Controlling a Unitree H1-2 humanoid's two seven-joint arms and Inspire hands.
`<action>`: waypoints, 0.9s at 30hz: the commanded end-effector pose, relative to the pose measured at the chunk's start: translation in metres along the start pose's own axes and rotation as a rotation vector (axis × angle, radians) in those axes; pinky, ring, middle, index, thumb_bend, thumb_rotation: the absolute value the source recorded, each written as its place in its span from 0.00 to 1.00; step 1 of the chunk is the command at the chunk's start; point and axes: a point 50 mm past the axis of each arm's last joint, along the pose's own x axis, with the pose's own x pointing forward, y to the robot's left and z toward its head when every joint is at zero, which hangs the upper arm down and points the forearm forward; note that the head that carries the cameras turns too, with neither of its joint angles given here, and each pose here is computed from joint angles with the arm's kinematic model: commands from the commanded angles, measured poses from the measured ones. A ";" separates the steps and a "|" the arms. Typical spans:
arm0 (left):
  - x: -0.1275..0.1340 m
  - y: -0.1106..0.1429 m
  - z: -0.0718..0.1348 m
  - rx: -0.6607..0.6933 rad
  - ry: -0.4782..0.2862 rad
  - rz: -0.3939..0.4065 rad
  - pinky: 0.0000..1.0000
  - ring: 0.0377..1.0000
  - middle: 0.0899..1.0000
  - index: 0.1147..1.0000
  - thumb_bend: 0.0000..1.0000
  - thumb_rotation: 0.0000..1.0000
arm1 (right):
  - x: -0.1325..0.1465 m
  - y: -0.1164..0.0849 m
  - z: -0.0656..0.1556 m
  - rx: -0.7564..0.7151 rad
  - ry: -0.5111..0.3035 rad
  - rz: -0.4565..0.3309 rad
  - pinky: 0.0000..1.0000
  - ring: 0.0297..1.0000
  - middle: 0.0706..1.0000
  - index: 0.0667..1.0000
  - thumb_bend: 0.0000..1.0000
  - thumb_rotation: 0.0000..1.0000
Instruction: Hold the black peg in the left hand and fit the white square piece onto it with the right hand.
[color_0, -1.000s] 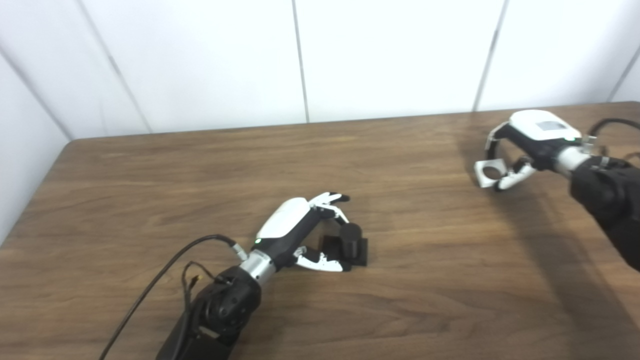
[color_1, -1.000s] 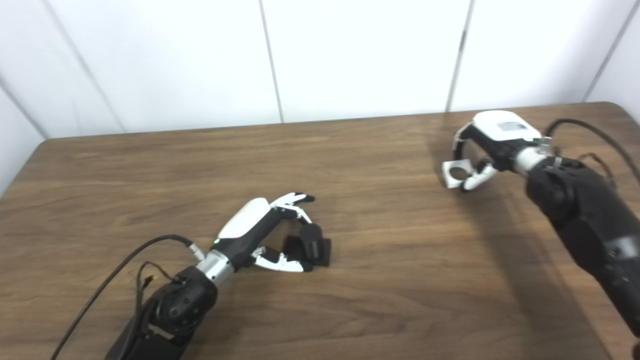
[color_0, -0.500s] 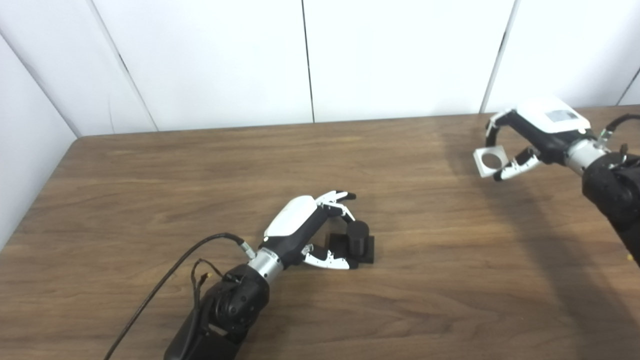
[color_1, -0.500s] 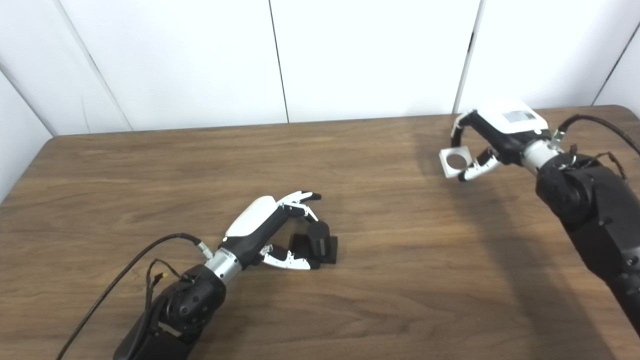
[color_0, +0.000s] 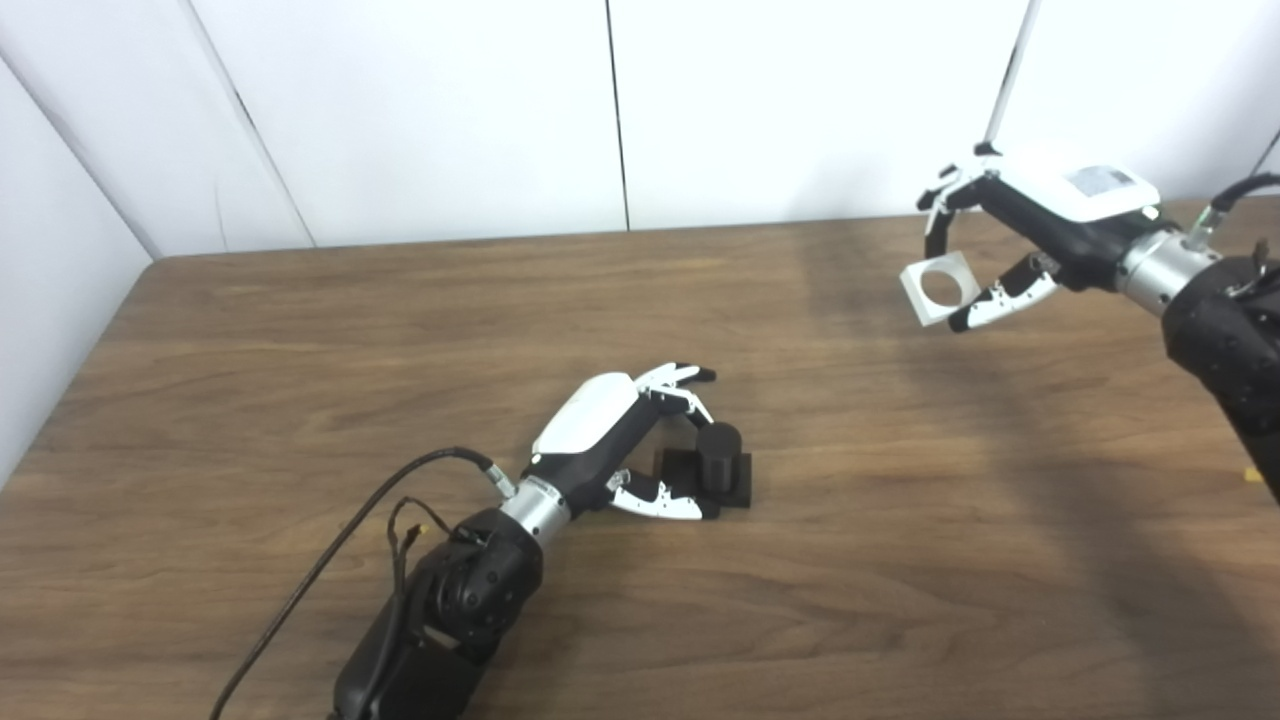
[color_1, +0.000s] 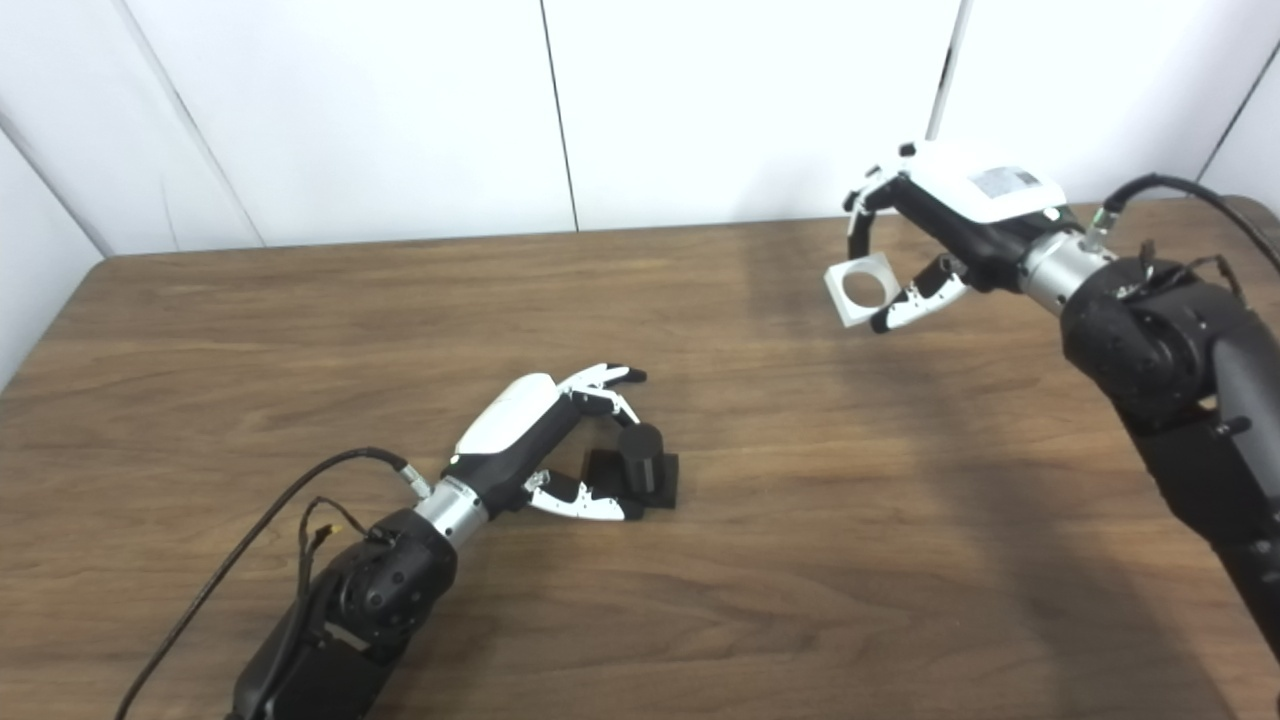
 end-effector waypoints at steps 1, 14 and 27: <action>0.001 -0.004 -0.010 0.043 0.052 -0.042 0.88 0.95 0.90 0.43 0.52 0.08 | 0.005 -0.040 0.011 -0.012 -0.046 -0.098 0.95 0.87 0.76 0.45 0.52 0.13; 0.002 -0.002 -0.008 0.039 0.052 -0.040 0.88 0.95 0.90 0.43 0.52 0.08 | 0.008 -0.062 0.051 0.046 -0.188 -0.094 0.92 0.88 0.76 0.44 0.52 0.14; 0.002 -0.002 -0.008 0.041 0.051 -0.043 0.87 0.95 0.90 0.43 0.52 0.08 | 0.021 -0.076 0.087 0.108 -0.247 0.066 0.85 0.89 0.78 0.44 0.52 0.14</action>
